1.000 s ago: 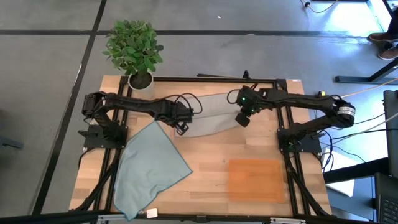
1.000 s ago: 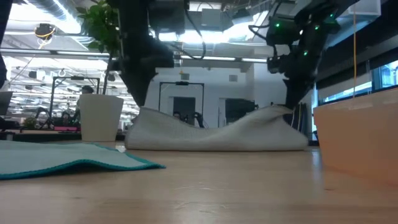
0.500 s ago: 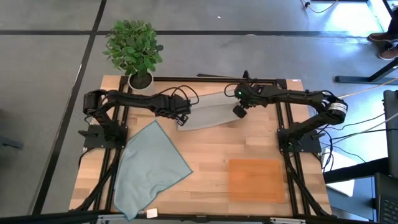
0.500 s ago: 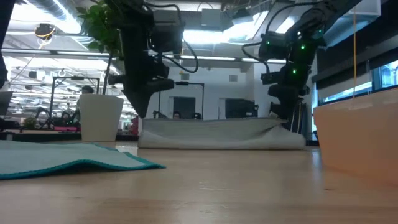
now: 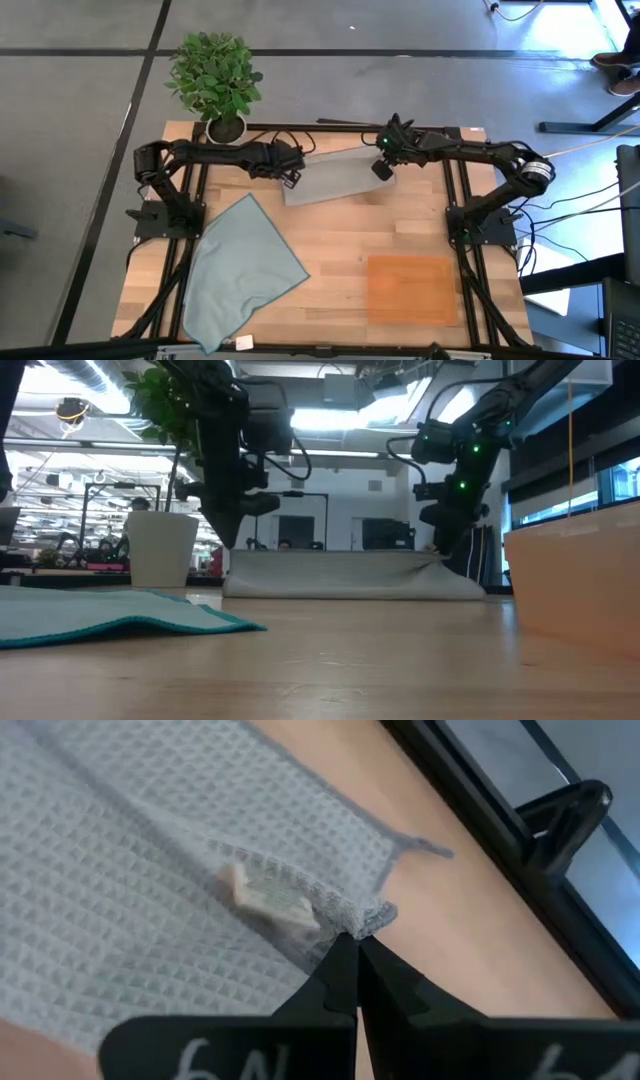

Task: Roll microfiber towels into tight, uniform cylinder then place into a basket
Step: Roll the gray microfiber towel

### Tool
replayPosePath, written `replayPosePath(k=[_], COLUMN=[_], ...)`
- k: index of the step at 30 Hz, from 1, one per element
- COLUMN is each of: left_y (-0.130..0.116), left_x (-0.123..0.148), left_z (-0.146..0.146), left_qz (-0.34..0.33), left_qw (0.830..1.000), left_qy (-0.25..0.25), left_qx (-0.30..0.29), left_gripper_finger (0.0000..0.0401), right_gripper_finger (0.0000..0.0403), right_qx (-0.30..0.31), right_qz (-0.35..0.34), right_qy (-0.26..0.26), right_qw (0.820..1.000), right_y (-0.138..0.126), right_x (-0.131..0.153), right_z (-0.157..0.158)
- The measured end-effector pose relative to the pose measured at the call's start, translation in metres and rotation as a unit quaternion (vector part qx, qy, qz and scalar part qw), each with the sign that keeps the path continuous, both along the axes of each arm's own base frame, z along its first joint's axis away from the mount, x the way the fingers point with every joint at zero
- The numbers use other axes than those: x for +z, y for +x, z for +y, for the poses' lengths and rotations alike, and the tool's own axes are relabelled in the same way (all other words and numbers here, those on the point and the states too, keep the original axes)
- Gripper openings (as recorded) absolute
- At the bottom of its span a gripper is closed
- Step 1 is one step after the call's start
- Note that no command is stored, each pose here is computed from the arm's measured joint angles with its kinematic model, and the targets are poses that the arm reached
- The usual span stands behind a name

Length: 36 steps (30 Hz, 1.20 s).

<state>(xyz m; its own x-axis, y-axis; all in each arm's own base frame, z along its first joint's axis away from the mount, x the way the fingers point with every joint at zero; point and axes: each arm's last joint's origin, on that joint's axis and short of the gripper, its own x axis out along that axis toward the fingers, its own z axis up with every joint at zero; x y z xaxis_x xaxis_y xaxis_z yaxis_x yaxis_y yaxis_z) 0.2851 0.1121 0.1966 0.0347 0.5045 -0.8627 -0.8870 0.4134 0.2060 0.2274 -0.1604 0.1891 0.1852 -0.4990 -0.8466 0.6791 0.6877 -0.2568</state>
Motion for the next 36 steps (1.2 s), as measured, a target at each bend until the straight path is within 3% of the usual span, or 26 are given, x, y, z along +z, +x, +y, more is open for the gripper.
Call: replayPosePath(k=[10,16,26,32,36], left_y=[-0.002,0.002,0.001,0.000,0.003], left_x=[0.000,0.001,0.002,0.001,0.000], left_z=[0.005,0.007,0.014,0.017,0.010], left_qz=[-0.002,-0.021,-0.035,-0.048,-0.041], left_qw=[1.000,1.000,0.999,0.998,0.996], left_qy=[-0.003,0.009,0.010,-0.027,-0.063], left_qx=[0.008,0.010,0.020,0.015,-0.047], left_gripper_finger=[0.0000,0.0009,0.0074,0.0087,0.0088], right_gripper_finger=[0.0019,0.0067,0.0161,0.0180,0.0181], right_qx=[-0.007,0.002,0.001,0.052,0.105], right_qz=[-0.004,-0.006,-0.014,-0.058,-0.114], right_qy=[-0.008,-0.015,-0.019,0.076,0.181], right_qw=[1.000,1.000,1.000,0.994,0.971], right_y=[-0.003,-0.002,0.000,0.005,0.007], right_x=[0.000,0.001,0.002,0.011,0.009], right_z=[-0.008,-0.009,-0.010,-0.005,0.004])
